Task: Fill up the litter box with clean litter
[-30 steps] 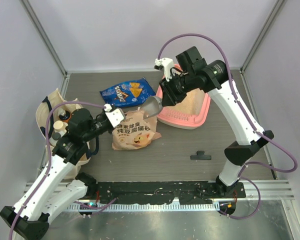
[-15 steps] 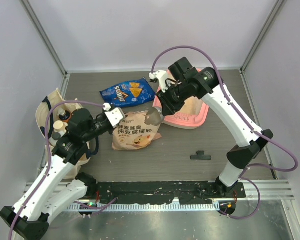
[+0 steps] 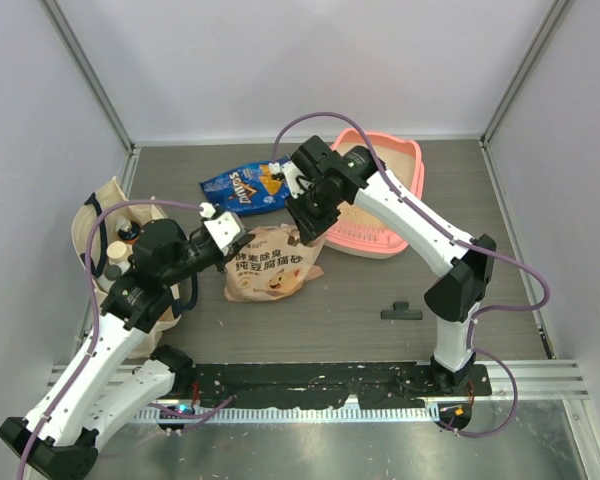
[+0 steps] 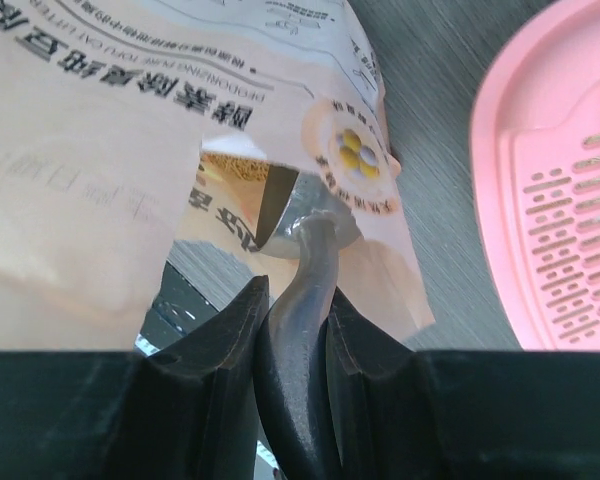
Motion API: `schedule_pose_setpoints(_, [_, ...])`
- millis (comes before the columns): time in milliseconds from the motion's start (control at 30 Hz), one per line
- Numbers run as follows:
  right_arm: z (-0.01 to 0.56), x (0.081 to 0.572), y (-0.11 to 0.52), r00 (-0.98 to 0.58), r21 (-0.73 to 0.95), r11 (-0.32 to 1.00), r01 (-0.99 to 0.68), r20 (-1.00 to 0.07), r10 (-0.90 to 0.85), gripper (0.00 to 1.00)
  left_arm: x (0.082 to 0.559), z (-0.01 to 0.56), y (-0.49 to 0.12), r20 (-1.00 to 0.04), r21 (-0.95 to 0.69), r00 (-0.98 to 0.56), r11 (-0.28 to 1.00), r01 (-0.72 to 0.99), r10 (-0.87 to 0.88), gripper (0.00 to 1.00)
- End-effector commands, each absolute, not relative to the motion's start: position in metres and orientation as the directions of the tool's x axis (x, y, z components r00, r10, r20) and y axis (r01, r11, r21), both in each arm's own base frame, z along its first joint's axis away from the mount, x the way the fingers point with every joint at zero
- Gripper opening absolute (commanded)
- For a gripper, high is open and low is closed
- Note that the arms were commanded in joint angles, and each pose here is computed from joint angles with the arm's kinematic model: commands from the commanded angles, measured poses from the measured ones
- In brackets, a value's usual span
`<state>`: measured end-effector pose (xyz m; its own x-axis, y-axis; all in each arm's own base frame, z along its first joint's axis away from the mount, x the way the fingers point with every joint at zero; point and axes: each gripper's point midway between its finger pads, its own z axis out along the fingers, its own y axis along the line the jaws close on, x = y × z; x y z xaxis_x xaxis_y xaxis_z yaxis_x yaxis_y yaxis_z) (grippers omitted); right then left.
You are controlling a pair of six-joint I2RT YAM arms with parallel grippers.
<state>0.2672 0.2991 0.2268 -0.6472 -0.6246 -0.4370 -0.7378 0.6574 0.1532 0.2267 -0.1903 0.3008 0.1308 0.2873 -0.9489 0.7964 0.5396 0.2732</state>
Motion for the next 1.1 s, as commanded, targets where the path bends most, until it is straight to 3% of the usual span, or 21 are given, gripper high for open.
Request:
schedule_pose_setpoints(0, [0.198, 0.284, 0.296, -0.705, 0.103, 0.733, -0.672, -0.393, -0.591, 0.02, 0.215, 0.392, -0.199, -0.921, 0.370, 0.375, 0.540, 0.756, 0.107, 0.00])
schedule_pose_setpoints(300, [0.157, 0.279, 0.345, -0.740, 0.250, 0.699, -0.670, -0.311, -0.597, 0.02, 0.229, 0.405, -0.200, -0.904, 0.389, 0.419, 0.580, 0.716, 0.088, 0.00])
schedule_pose_setpoints(600, [0.171, 0.271, 0.374, -0.704, 0.453, 0.545, -0.705, -0.354, -0.616, 0.02, 0.238, 0.405, -0.201, -0.900, 0.393, 0.426, 0.593, 0.703, 0.092, 0.00])
schedule_pose_setpoints(833, [0.206, 0.282, 0.366, -0.735, 0.620, 0.410, -0.669, -0.474, -0.485, 0.01, 0.247, 0.404, -0.199, -0.888, 0.423, 0.440, 0.607, 0.673, 0.131, 0.00])
schedule_pose_setpoints(1067, [0.229, 0.291, 0.348, -0.791, 0.748, 0.296, -0.594, -0.475, -0.386, 0.02, 0.256, 0.404, -0.194, -0.881, 0.456, 0.426, 0.612, 0.647, 0.206, 0.00])
